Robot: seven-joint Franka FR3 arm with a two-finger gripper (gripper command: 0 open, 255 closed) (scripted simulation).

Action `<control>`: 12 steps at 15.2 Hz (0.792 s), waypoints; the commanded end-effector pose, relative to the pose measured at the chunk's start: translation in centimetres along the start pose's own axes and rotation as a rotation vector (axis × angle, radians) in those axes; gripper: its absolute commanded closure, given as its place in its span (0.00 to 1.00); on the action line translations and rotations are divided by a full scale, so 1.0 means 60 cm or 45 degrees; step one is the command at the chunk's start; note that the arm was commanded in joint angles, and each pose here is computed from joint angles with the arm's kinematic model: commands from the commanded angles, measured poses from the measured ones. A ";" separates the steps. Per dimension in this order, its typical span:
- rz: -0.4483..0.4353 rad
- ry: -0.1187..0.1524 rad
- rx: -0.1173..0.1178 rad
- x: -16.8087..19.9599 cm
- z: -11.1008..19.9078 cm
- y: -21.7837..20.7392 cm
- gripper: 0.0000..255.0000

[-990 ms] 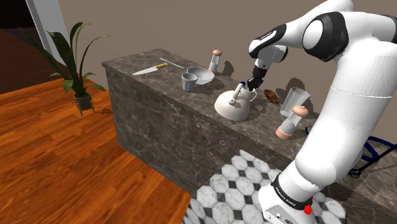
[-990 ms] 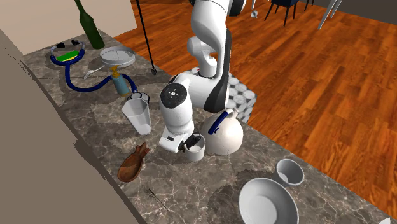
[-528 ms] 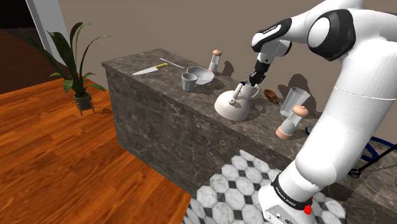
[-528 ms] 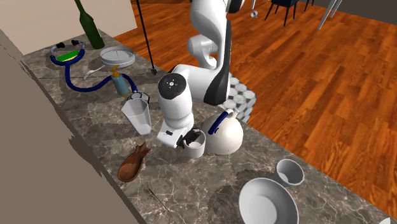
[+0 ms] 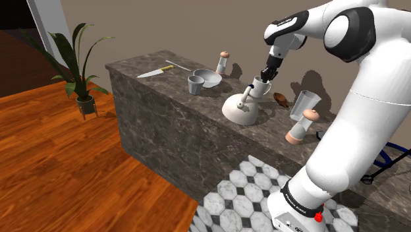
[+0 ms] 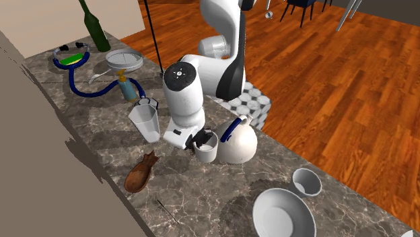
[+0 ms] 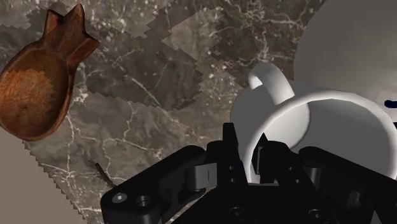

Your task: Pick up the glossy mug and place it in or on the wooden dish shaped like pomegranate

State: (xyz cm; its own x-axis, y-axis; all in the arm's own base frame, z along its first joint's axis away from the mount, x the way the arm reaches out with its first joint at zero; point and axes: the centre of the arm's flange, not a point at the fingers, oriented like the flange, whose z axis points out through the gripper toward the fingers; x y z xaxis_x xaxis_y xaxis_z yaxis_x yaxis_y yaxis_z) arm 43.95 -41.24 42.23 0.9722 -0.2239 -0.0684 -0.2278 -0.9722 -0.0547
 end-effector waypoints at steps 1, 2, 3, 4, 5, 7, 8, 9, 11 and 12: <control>0.000 0.000 0.000 -0.004 -0.017 -0.001 1.00; 0.000 0.000 0.000 -0.004 -0.026 -0.001 1.00; 0.000 0.000 0.000 -0.005 -0.034 -0.002 1.00; 0.000 0.000 0.000 -0.006 -0.043 -0.002 1.00; 0.000 0.000 0.000 -0.006 -0.045 -0.002 1.00; 0.000 0.000 0.000 -0.015 -0.051 0.040 1.00; 0.000 0.000 0.000 -0.020 -0.053 0.062 1.00; 0.000 0.000 0.000 -0.024 -0.056 0.083 1.00; 0.000 0.000 0.000 -0.033 -0.062 0.126 1.00; 0.000 0.000 0.000 -0.038 -0.065 0.147 1.00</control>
State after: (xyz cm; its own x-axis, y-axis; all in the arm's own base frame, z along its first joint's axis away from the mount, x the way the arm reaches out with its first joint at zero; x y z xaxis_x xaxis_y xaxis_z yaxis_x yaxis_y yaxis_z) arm 40.52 -48.57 45.82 0.9718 -0.2256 -0.0689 -0.2294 -0.9718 -0.0545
